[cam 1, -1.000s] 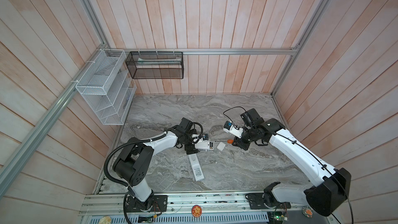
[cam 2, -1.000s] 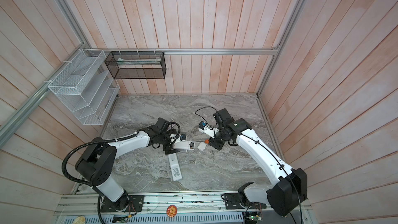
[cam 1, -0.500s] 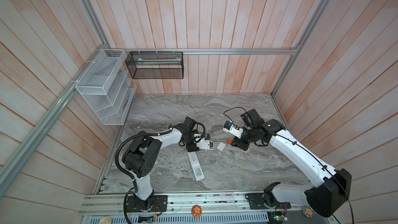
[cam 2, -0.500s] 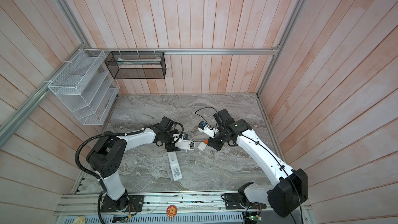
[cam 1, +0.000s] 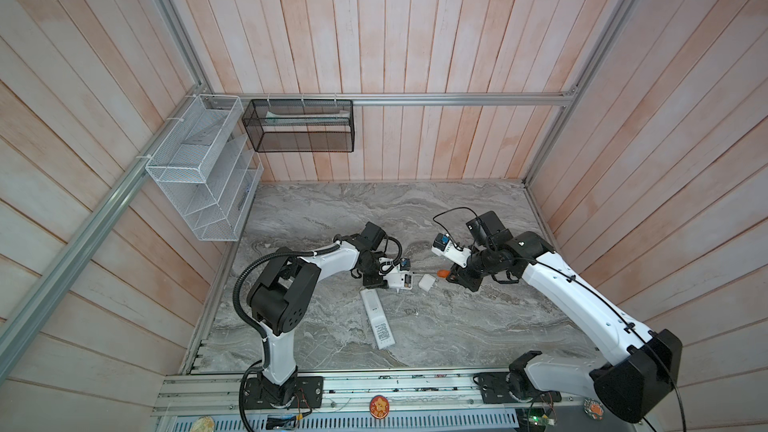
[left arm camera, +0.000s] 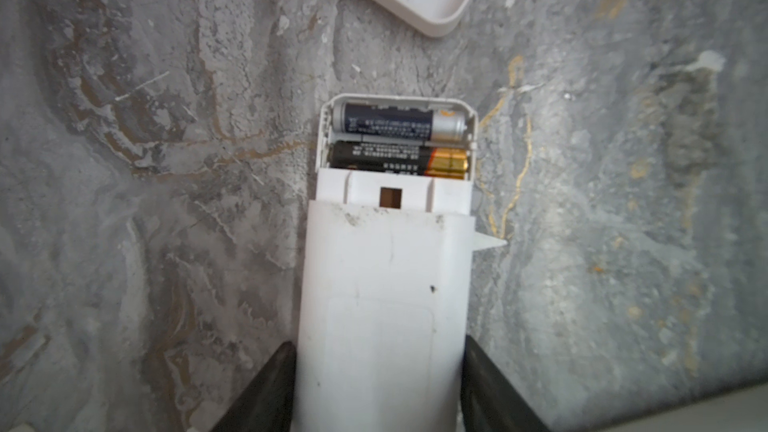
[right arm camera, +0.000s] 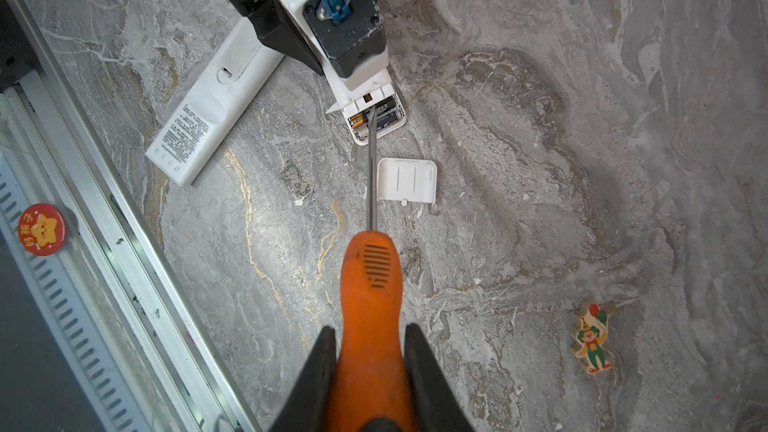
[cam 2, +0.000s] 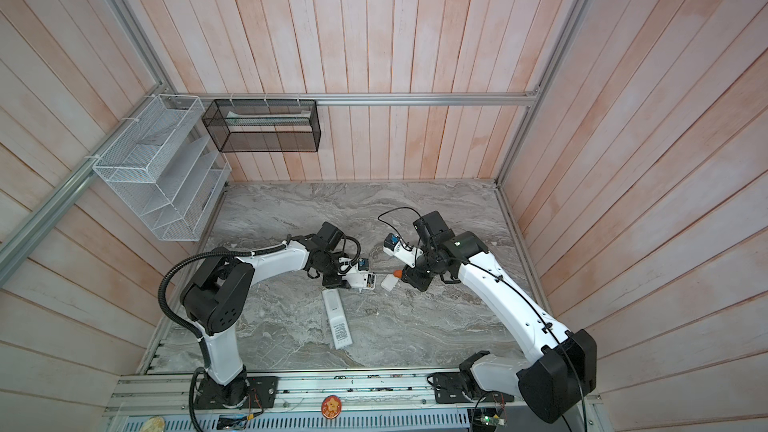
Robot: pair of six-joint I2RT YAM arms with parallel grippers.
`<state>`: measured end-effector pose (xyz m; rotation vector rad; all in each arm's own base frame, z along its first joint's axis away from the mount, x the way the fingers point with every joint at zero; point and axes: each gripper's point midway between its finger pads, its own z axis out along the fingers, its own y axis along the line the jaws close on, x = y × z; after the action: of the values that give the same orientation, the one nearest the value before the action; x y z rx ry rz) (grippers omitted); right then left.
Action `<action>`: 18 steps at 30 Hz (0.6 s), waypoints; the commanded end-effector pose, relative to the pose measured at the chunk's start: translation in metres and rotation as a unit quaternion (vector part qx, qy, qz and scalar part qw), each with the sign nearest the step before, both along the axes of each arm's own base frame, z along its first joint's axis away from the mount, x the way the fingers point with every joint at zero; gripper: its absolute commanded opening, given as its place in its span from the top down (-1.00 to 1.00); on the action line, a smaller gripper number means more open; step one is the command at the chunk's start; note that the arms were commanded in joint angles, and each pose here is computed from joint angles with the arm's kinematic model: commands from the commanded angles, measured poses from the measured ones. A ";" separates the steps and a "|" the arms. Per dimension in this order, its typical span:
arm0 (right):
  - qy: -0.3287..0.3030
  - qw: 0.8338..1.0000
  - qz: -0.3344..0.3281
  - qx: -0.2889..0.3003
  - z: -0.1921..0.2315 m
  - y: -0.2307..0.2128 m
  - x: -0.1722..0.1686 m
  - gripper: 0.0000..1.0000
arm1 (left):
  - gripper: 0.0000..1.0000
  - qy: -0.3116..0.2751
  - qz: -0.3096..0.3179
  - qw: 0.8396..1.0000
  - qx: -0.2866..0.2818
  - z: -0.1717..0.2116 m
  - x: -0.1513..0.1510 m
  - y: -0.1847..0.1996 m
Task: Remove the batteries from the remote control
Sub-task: 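Bring the screwdriver tip to the battery farthest from the robot with the right gripper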
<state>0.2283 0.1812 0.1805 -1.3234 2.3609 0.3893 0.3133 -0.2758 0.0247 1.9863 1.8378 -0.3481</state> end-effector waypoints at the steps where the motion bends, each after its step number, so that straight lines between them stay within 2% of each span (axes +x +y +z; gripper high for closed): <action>1: 0.024 1.000 -0.001 -0.010 -0.009 -0.004 -0.006 1.00 | -0.14 0.024 -0.011 0.999 0.019 -0.012 -0.014 0.007; 5: 0.033 0.999 -0.001 -0.018 -0.016 -0.005 -0.004 1.00 | 0.04 0.025 -0.010 1.000 0.015 -0.011 -0.016 0.009; 10: 0.040 0.999 0.003 -0.026 -0.021 -0.003 0.000 1.00 | 0.15 0.027 -0.011 1.000 0.011 -0.011 -0.017 0.008; 18: 0.050 0.998 0.011 -0.036 -0.035 -0.001 0.003 1.00 | 0.17 0.010 -0.013 1.000 0.006 -0.008 -0.015 0.008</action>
<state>0.2327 0.1813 0.1506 -1.3743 2.4580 0.3897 0.3108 -0.2753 0.0247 1.9776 1.8228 -0.3564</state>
